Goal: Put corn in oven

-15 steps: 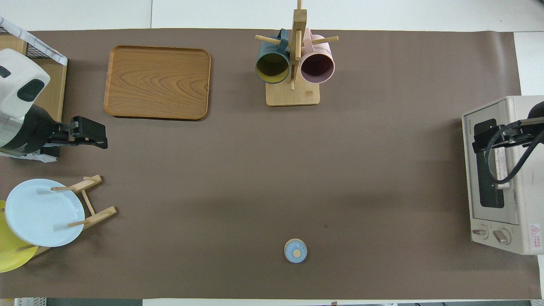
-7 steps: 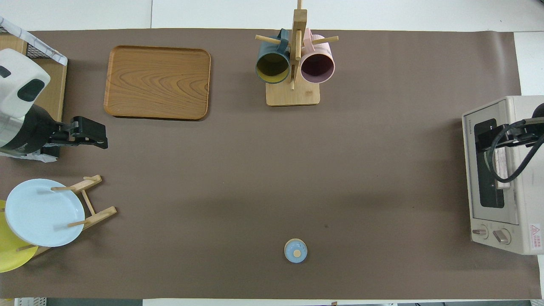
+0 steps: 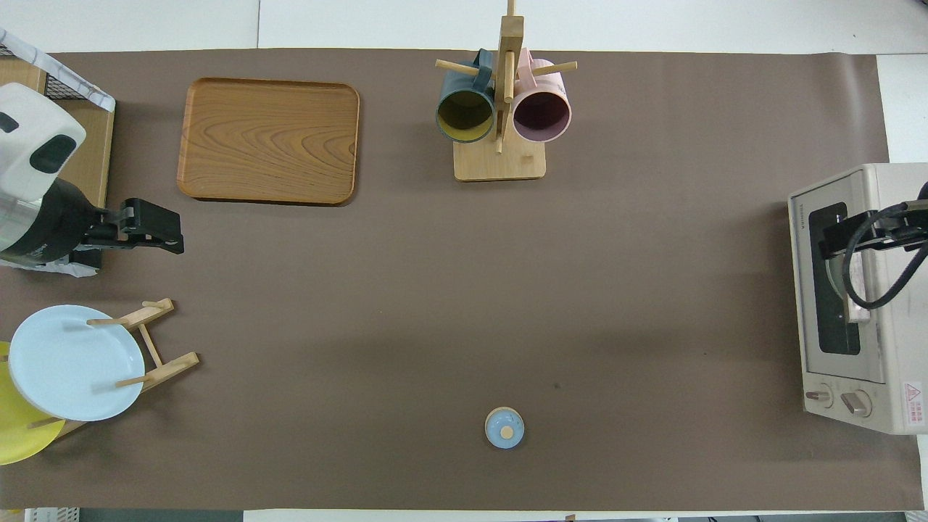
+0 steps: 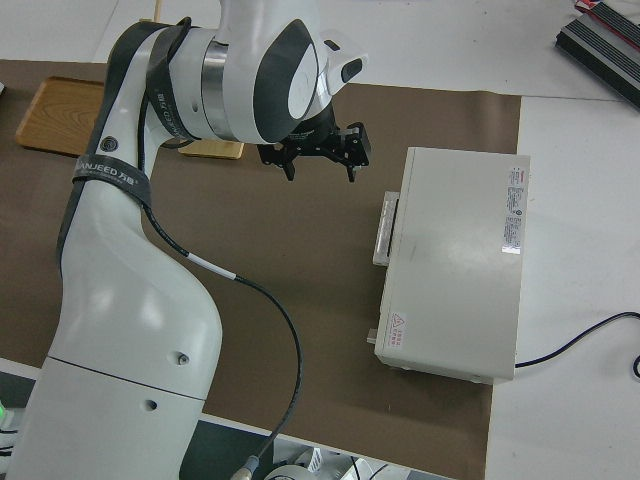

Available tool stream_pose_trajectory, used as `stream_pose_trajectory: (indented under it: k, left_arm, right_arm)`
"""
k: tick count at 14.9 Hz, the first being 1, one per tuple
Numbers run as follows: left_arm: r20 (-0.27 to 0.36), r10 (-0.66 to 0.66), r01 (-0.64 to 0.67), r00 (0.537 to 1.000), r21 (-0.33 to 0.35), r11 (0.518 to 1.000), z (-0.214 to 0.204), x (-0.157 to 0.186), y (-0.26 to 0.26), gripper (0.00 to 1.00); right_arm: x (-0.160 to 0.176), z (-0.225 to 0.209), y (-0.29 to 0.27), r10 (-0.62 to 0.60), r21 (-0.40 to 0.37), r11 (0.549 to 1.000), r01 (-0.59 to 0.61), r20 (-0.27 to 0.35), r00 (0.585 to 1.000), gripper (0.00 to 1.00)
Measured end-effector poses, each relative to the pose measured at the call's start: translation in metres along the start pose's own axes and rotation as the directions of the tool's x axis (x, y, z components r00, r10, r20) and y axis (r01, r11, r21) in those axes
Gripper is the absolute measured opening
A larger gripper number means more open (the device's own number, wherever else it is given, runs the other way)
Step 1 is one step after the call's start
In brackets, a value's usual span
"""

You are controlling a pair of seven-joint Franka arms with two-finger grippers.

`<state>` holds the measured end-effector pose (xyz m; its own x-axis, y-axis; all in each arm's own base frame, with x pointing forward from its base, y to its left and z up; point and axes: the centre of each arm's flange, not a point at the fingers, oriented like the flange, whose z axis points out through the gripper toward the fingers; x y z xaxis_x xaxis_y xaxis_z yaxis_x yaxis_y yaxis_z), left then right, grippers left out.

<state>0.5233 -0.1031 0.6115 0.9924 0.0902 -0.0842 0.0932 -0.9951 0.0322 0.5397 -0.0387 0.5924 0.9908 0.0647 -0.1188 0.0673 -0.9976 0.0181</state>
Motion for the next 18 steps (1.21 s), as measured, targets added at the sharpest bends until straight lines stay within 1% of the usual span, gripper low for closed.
stream_pose_trajectory:
  k: [6,11,18]
  left_arm:
    - [0.000,0.000,0.000,1.000,0.000,1.000,0.000,0.000,0.000,1.00]
    - [0.000,0.000,0.000,1.000,0.000,1.000,0.000,0.000,0.000,1.00]
    - [0.000,0.000,0.000,1.000,0.000,1.000,0.000,0.000,0.000,1.00]
  right_arm:
    - [-0.003,0.000,0.017,0.031,0.004,1.000,-0.031,0.000,1.000,1.00]
    - [-0.003,0.000,0.017,0.031,0.003,1.000,-0.031,-0.001,1.000,1.00]
    - [-0.002,-0.009,0.015,0.029,0.004,1.000,-0.029,-0.020,0.999,1.00]
